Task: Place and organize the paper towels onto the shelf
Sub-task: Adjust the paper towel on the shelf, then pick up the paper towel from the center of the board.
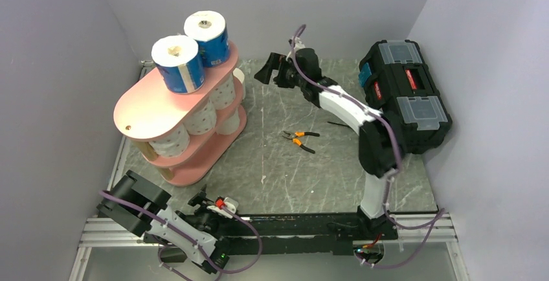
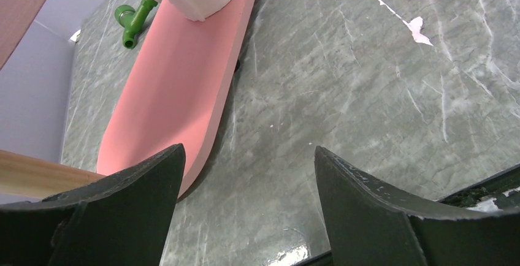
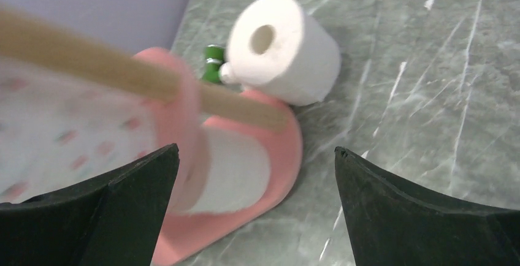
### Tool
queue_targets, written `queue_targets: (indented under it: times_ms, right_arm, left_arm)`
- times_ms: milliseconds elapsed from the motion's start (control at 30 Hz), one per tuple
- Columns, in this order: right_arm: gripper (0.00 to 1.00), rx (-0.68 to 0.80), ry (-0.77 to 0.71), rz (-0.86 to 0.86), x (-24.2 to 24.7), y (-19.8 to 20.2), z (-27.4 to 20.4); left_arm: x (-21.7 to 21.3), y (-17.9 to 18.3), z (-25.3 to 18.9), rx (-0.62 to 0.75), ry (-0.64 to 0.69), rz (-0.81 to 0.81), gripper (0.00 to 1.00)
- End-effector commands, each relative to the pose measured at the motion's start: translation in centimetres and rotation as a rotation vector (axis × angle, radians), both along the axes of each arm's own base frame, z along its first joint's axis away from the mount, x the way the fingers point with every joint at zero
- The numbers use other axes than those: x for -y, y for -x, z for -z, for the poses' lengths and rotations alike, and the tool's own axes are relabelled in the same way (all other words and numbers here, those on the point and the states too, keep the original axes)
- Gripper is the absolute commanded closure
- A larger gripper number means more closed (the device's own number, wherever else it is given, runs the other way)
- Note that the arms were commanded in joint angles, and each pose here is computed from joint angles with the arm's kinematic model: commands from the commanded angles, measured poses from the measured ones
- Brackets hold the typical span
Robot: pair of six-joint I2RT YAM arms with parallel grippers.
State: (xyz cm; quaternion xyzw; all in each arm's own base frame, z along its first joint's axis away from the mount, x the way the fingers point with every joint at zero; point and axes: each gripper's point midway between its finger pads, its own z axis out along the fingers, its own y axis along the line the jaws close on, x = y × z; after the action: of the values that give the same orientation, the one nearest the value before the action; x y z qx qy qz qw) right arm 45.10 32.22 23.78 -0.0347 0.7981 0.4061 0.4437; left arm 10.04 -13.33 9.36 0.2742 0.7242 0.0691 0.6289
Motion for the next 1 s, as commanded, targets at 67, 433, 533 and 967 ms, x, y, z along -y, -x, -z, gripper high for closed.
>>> queue_targets:
  times_ms: [67,433,533,967]
  right_arm:
    - [0.00,-0.164,-0.033,0.009,-1.4,-7.0,5.3]
    - [0.00,-0.178,-0.220,-0.061,-5.1,-11.4,7.3]
    - [0.00,-0.179,-0.208,-0.083,-6.6,-11.4,7.9]
    - [0.00,-0.193,-0.066,-0.075,-10.9,-11.5,12.4]
  left_arm:
    - [2.1,0.5,0.0,-0.131,0.518,-0.114,0.16]
    - [1.7,0.2,0.5,-0.146,0.540,-0.148,0.15]
    - [1.7,0.1,0.6,-0.148,0.545,-0.157,0.14]
    - [1.6,0.0,0.8,-0.153,0.553,-0.161,0.14]
